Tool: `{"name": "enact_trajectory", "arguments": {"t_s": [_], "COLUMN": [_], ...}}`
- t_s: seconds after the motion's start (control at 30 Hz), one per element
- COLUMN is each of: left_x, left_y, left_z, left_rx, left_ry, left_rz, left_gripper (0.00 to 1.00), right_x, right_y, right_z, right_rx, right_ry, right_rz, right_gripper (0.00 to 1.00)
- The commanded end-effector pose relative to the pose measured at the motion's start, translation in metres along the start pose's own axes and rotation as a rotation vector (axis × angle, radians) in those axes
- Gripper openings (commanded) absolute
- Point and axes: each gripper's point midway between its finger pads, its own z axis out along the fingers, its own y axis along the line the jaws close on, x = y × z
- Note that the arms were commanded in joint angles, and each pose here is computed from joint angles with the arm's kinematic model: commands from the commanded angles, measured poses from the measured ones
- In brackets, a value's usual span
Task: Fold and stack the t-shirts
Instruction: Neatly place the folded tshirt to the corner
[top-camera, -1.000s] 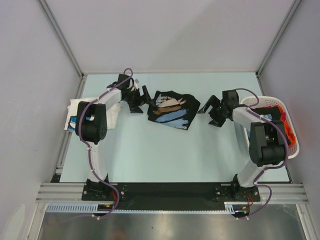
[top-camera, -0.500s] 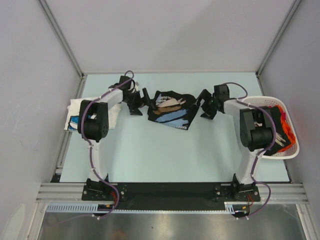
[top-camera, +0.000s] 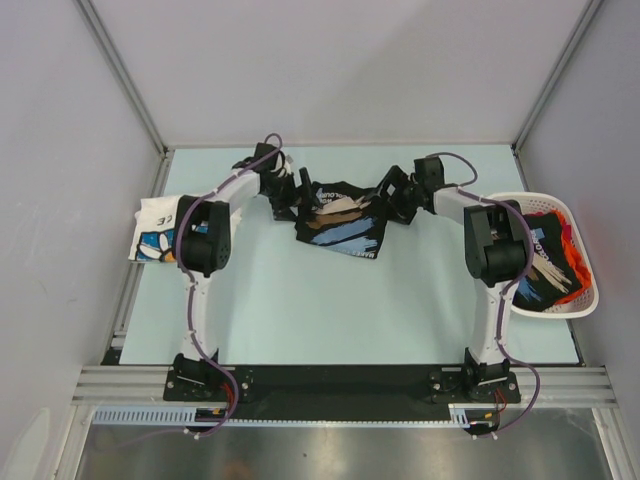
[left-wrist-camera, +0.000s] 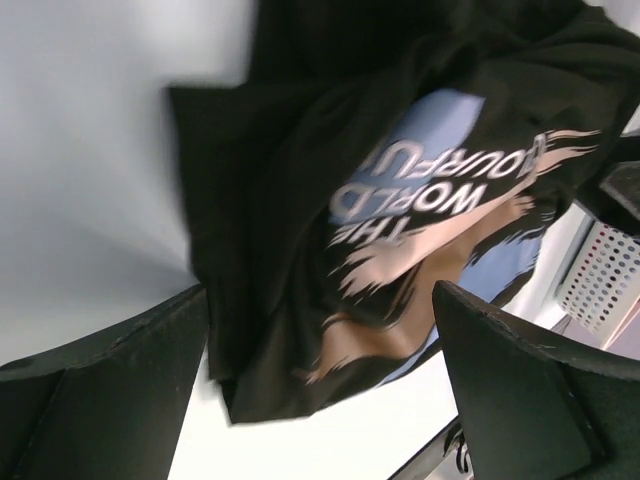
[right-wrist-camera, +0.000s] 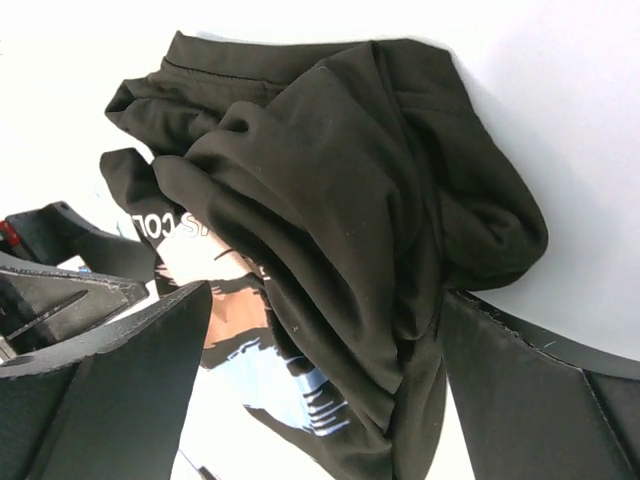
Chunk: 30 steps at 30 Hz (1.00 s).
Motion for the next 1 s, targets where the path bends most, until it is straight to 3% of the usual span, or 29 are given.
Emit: {"name": "enact_trajectory", "arguments": {"t_s": [0.0,0.1,0.2,0.4,0.43,0.5,0.53,0.57,0.8,0.97], "left_x": [0.018,0.029,0.04,0.048,0.048,0.048,0.048,0.046,0.03,-0.002], "left_y": [0.003,0.003,0.009,0.022,0.022,0.023,0.024,0.022,0.01,-0.018], "left_z": [0.033,0.047,0.057,0.061,0.06,0.058,0.057,0.055,0.033,-0.02], "left_rx": [-0.038,-0.048,-0.061,-0.108,-0.112,-0.121,-0.126,-0.123,-0.106,-0.088], "left_ry": [0.089,0.132,0.17,0.196,0.194,0.193,0.19,0.183,0.125,-0.056], "left_rz": [0.015,0.019,-0.001,-0.013,-0.013,-0.015,-0.019,-0.016,0.017,0.061], "left_gripper": [1.0,0.94,0.75,0.39,0.24,0.06,0.0,0.0,0.0,0.0], "right_x": [0.02,0.02,0.025,0.041,0.043,0.046,0.047,0.047,0.04,0.02], "right_y": [-0.026,-0.024,-0.018,-0.021,-0.017,-0.018,-0.016,-0.012,0.012,0.051], "right_z": [0.017,0.02,0.026,0.04,0.04,0.043,0.043,0.043,0.031,0.007], "right_rx": [0.066,0.047,0.013,0.011,0.002,0.003,-0.003,-0.008,-0.016,-0.07], "right_ry": [0.07,0.095,0.125,0.225,0.241,0.255,0.258,0.257,0.222,0.127], "right_rz": [0.026,0.029,0.039,0.05,0.047,0.05,0.046,0.038,-0.055,-0.154], "right_gripper": [0.96,0.88,0.75,0.41,0.31,0.19,0.07,0.0,0.0,0.0]}}
